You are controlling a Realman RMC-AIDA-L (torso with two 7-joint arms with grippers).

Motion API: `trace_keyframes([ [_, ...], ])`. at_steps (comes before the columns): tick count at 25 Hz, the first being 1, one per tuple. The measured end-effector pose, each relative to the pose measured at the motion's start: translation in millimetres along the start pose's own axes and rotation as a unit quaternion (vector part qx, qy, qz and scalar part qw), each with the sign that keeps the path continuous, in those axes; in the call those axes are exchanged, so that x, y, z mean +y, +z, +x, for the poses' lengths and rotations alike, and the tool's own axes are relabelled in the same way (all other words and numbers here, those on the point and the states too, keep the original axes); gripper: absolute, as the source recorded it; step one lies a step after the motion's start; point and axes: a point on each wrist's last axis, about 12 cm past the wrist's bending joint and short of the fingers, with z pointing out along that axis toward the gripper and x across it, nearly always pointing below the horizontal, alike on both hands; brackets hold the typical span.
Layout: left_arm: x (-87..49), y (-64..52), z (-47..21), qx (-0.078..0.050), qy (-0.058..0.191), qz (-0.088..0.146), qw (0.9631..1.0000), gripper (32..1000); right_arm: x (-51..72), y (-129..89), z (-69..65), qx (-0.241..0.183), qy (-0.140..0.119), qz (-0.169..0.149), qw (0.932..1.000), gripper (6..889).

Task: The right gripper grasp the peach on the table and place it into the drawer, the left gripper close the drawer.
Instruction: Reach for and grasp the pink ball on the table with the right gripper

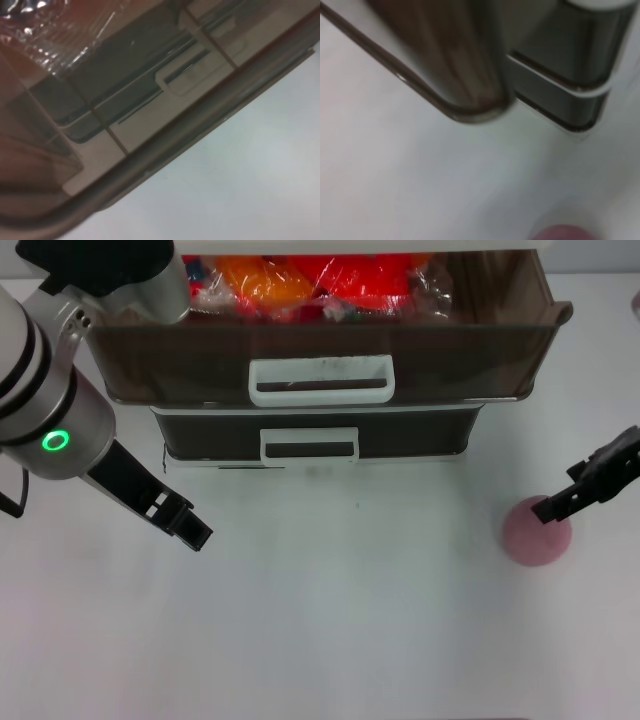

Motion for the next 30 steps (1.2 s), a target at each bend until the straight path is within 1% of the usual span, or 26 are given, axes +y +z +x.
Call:
trace_keyframes([
  [4,0.0,0.0,-0.2,-0.001,0.0,0.0,1.0,801,-6.3,17.2,9.7,0.0,0.017,0.001,0.9999,857],
  [7,0.0,0.0,-0.2,-0.001,0.0,0.0,1.0,801,-9.6,22.6,14.0,-0.001,0.023,0.008,0.9997,855],
  [12,0.2,0.3,0.1,-0.001,0.0,0.0,1.0,800,-13.5,33.5,19.9,0.0,0.03,0.016,0.9994,851],
  [17,0.2,0.3,0.0,-0.001,0.0,0.0,1.0,800,-15.2,46.3,23.8,0.008,0.028,0.023,0.9993,848],
  [21,0.3,0.4,-0.4,-0.003,0.0,0.0,1.0,800,-16.1,48.9,24.3,0.011,0.027,0.031,0.9991,845],
  [30,0.5,0.5,-0.7,-0.004,0.0,0.0,1.0,800,-16.0,48.9,24.3,0.012,0.025,0.031,0.9991,838],
])
